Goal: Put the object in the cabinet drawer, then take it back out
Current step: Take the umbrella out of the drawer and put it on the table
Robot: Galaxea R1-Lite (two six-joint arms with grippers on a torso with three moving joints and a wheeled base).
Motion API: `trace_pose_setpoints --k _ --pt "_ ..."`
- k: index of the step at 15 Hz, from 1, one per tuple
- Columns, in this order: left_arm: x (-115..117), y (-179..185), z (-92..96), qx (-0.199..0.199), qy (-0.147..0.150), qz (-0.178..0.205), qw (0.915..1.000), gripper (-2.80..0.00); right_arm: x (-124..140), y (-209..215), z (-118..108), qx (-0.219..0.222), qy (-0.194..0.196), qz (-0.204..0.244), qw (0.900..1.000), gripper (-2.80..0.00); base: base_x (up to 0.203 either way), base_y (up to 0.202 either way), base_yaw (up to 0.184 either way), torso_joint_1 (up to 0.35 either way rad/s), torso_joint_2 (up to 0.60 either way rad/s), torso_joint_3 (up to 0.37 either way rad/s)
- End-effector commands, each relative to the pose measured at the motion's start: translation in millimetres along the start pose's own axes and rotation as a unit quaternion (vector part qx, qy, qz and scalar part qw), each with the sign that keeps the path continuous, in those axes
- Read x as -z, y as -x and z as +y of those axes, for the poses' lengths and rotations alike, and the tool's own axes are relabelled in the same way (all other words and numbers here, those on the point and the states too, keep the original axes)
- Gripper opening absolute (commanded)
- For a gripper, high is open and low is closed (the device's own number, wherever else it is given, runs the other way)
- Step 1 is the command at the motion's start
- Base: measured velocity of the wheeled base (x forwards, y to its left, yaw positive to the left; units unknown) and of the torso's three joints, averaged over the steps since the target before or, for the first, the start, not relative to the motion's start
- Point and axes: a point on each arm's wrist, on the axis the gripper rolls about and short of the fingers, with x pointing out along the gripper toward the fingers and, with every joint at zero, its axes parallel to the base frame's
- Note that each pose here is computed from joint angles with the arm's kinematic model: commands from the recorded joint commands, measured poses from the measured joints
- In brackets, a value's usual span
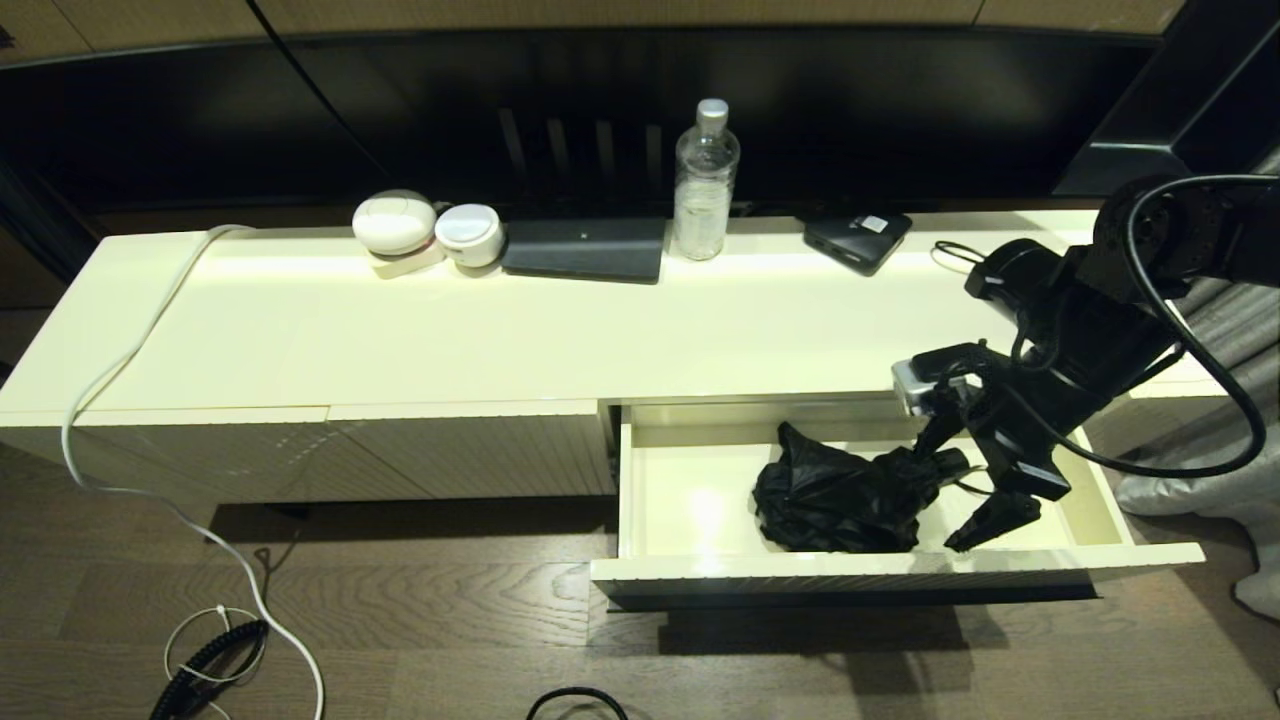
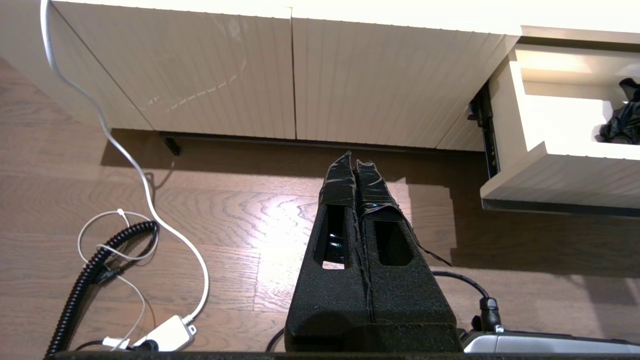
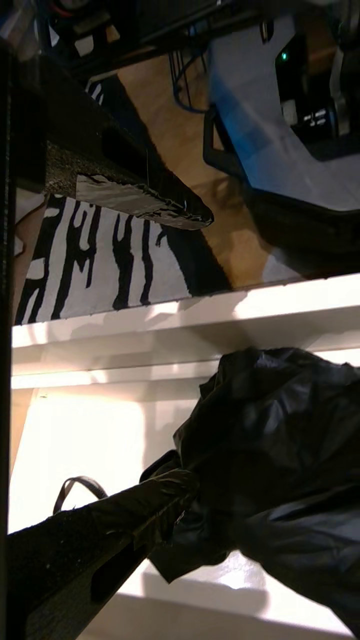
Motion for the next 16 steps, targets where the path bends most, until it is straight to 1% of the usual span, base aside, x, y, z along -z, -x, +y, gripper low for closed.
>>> trace_pose_setpoints --k 1,4,6,8,9,11,16 --pt "0.0 0.1 0.0 0.000 0.001 -0.001 1.0000 -2.80 0.0 -1.4 -0.3 -0.004 0.004 -0.002 1.000 0.00 0.000 0.000 0.000 0.000 0.00 0.000" --pt "0.0 0.1 0.0 0.000 0.001 -0.001 1.0000 -2.80 -0.6 -3.7 -3.4 0.007 0.006 0.002 1.000 0.00 0.000 0.000 0.000 0.000 0.00 0.000" --pt "0.0 0.1 0.0 0.000 0.001 -0.001 1.0000 -2.80 -0.6 -4.1 -4.5 0.018 0.008 0.017 1.000 0.00 0.000 0.000 0.000 0.000 0.00 0.000" --pt "0.0 0.1 0.0 0.000 0.001 -0.001 1.0000 -2.80 -0.8 -5.6 -5.9 0.021 0.008 0.022 1.000 0.00 0.000 0.000 0.000 0.000 0.00 0.000" --pt "0.0 0.1 0.0 0.000 0.001 -0.001 1.0000 -2.80 -1.3 -7.2 -8.1 0.029 0.010 0.027 0.999 0.00 0.000 0.000 0.000 0.000 0.00 0.000" --pt "0.0 0.1 0.0 0.000 0.001 -0.001 1.0000 -2.80 0.0 -12.6 -16.0 0.063 0.014 0.056 0.996 0.00 0.000 0.000 0.000 0.000 0.00 0.000" --pt "0.0 0.1 0.0 0.000 0.001 -0.001 1.0000 -2.80 -0.8 -19.6 -26.2 0.090 0.018 0.063 0.994 0.00 0.000 0.000 0.000 0.000 0.00 0.000"
